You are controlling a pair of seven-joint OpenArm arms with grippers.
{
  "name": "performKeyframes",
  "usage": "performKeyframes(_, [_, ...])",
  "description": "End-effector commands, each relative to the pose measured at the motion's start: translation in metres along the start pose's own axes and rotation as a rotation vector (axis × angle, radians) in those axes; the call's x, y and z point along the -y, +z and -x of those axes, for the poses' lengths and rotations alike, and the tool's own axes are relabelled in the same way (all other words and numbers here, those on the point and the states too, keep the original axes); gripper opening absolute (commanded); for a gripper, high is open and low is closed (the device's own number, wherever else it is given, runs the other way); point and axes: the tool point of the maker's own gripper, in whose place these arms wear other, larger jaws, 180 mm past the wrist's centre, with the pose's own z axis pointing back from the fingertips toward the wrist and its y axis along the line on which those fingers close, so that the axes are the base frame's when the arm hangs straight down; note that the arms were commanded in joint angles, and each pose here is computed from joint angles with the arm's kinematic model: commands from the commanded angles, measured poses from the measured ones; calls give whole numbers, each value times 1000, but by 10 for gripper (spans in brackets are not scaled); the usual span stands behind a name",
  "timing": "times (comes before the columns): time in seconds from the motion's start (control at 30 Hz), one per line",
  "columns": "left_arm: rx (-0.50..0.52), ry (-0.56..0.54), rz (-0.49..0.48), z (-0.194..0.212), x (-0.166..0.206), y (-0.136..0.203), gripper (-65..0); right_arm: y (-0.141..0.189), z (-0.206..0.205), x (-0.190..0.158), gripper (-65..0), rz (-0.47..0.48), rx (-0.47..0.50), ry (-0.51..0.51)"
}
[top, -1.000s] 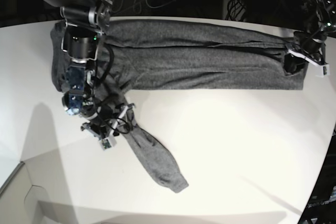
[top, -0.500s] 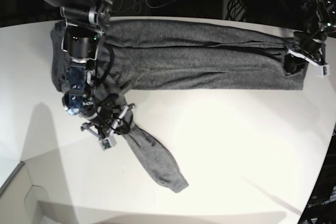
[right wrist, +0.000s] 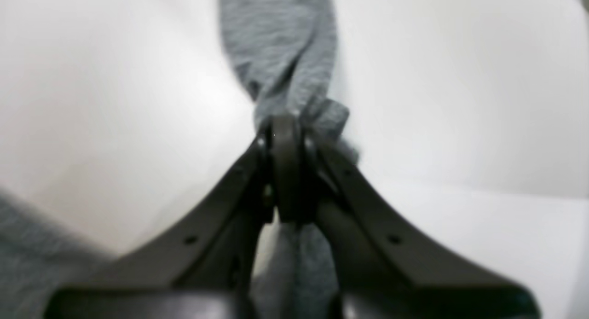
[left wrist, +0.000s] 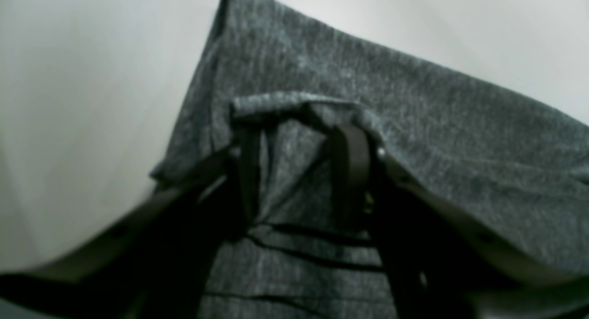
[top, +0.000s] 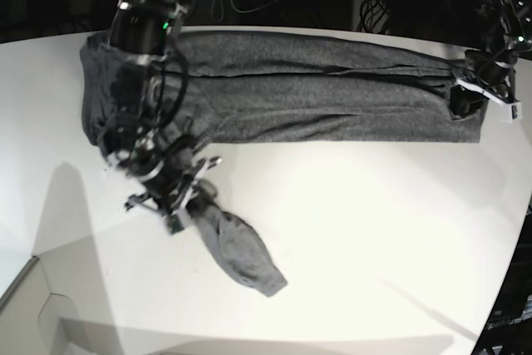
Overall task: Layout the t-shirt on the table in an organized manner, then fold the t-shirt properly
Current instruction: 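Carry the sleeve with the right gripper across the folded shirt body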
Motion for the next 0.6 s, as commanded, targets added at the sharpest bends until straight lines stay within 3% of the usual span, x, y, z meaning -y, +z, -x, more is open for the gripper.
performKeyframes(0.0, [-18, -19, -18, -1, -6, 3, -400, 6, -36, -5, -650, 2, 103, 22])
performKeyframes(0.17, [-15, -20, -17, -2, -6, 2, -400, 42, -52, -64, -650, -59, 138, 153])
performKeyframes(0.3, [-16, -19, -18, -1, -6, 2, -400, 69, -57, -129, -650, -178, 172, 221])
performKeyframes(0.57, [-17, -13, -15, 0, -6, 3, -399, 95, -32, -212, -650, -372, 146, 219])
